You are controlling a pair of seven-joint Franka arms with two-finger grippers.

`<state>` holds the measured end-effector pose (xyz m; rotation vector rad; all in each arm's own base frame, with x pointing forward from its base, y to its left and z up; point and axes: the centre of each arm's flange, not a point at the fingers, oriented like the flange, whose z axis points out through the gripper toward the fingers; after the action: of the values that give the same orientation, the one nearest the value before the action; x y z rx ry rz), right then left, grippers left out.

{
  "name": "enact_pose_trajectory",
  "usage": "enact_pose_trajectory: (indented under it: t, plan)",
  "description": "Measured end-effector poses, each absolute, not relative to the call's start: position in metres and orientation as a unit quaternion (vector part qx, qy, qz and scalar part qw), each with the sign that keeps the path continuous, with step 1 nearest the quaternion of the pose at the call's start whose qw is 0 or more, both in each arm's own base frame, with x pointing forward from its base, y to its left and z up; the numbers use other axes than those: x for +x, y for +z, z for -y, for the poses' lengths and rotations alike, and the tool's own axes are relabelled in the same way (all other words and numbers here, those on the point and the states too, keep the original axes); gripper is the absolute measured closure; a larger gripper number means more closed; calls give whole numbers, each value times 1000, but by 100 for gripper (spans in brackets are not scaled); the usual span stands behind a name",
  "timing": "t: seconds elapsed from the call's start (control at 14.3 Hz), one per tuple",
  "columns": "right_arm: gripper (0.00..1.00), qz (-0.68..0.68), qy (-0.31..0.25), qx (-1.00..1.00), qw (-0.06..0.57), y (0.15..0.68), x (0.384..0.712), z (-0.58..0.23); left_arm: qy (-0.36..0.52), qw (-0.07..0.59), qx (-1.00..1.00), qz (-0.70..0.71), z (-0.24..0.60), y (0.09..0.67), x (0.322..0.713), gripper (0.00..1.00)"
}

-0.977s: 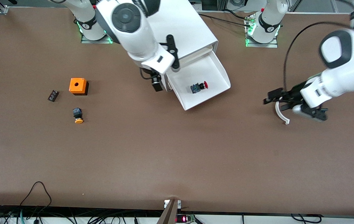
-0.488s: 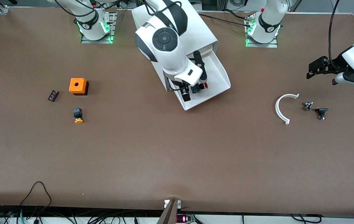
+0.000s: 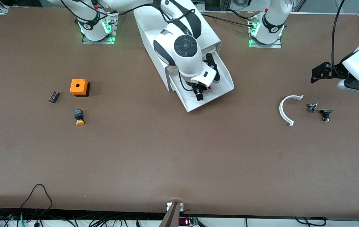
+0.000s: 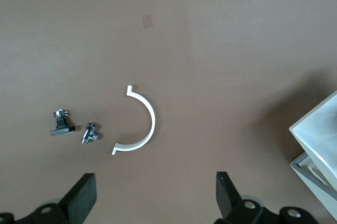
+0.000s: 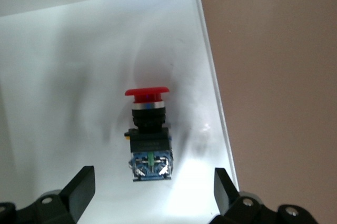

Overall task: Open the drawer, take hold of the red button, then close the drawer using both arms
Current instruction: 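Lower the right gripper onto the red button and close it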

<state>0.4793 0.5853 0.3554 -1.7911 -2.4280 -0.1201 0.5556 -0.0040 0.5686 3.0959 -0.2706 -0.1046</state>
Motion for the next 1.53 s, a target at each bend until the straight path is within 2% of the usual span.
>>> enact_pose_trajectory:
  t: [0.35, 0.84, 0.98, 1.05, 1.19, 1.26, 1.4, 1.47, 1.53]
  plan:
    - [0, 808, -29, -587, 51, 341, 476, -588, -33, 16, 996, 84, 4, 568, 557, 0]
    - [7, 810, -19, -585, 46, 324, 468, -595, -34, 16, 996, 81, 1, 568, 558, 0]
    - [23, 814, -21, -580, 35, 325, 466, -598, -34, 16, 996, 81, 1, 568, 558, 0]
    - [23, 815, -22, -578, 33, 325, 465, -599, -34, 16, 996, 81, 1, 568, 558, 0]
    - [39, 815, -23, -578, 32, 326, 465, -599, -35, 16, 996, 80, 1, 567, 558, 0]
    - [39, 815, -24, -578, 32, 326, 465, -600, -35, 16, 996, 80, 0, 566, 558, 0]
    - [53, 816, -26, -577, 31, 327, 464, -601, -36, 16, 996, 79, 0, 565, 559, 0]
    - [53, 816, -27, -577, 31, 327, 464, -601, -36, 16, 996, 79, -1, 565, 560, 0]
    - [59, 816, -30, -577, 31, 327, 464, -602, -35, 16, 996, 79, -1, 566, 560, 0]
